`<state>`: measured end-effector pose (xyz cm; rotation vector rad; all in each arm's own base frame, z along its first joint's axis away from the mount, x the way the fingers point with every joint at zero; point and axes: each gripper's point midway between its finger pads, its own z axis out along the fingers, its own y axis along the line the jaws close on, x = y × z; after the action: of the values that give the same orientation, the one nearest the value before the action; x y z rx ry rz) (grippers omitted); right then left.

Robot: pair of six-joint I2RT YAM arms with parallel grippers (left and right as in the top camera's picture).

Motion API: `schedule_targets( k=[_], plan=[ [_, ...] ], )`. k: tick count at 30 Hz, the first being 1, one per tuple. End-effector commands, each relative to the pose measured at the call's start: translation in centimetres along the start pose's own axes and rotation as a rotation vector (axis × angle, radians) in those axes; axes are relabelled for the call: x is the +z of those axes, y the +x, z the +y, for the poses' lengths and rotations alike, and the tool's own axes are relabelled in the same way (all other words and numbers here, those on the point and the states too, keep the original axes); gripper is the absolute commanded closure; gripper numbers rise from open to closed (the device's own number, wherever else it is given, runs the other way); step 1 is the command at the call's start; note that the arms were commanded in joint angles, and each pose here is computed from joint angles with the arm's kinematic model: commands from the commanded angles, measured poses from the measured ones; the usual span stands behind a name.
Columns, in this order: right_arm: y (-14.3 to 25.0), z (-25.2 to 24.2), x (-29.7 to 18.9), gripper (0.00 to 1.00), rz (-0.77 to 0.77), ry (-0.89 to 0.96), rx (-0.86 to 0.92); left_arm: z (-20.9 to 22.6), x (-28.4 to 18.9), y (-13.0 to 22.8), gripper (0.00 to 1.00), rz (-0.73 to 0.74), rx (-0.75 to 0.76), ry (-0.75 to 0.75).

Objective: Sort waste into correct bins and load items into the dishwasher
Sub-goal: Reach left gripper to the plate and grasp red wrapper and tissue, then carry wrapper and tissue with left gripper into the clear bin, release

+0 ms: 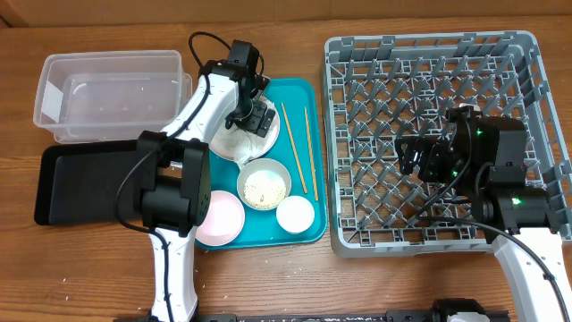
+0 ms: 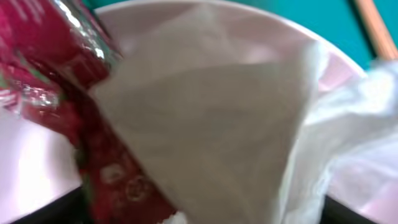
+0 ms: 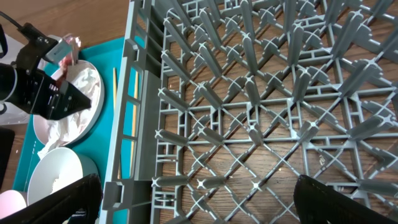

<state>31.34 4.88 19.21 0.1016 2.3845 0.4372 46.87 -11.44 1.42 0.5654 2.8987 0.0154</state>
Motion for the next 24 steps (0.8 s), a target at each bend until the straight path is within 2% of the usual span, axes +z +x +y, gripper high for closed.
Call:
schedule_targets(
  k=[1,6,7,13,20,24],
  plan=[
    [-1.1,0.5,-0.5,0.00,-0.027,-0.017,-0.008,0.4,0.3,-0.4,0.36,-0.005,-0.022,-0.013],
    [-1.1,0.5,-0.5,0.00,-0.027,-0.017,-0.008,0.3,1.6,0.3,0.93,0.030,-0.022,-0.009],
    [-1.1,0.5,-0.5,0.00,-0.027,-0.017,-0.008,0.3,1.6,0.4,0.96,0.034,-0.029,-0.009],
    [-1.1,0.5,-0.5,0.00,-0.027,-0.017,-0.008,0.9,-0.5,-1.1,0.96,-0.003,-0.140,-0.014],
    [-1.1,0.5,-0.5,0.00,-0.027,-0.017,-0.008,3.2,-10.6,-5.6,0.96,-0.165,-0.237,0.003],
    [-1.1,0.5,-0.5,0.00,-0.027,-0.017,-0.008,5.6,-17.1,-6.7,0.96,-0.255,-0.304,-0.011]
  ],
)
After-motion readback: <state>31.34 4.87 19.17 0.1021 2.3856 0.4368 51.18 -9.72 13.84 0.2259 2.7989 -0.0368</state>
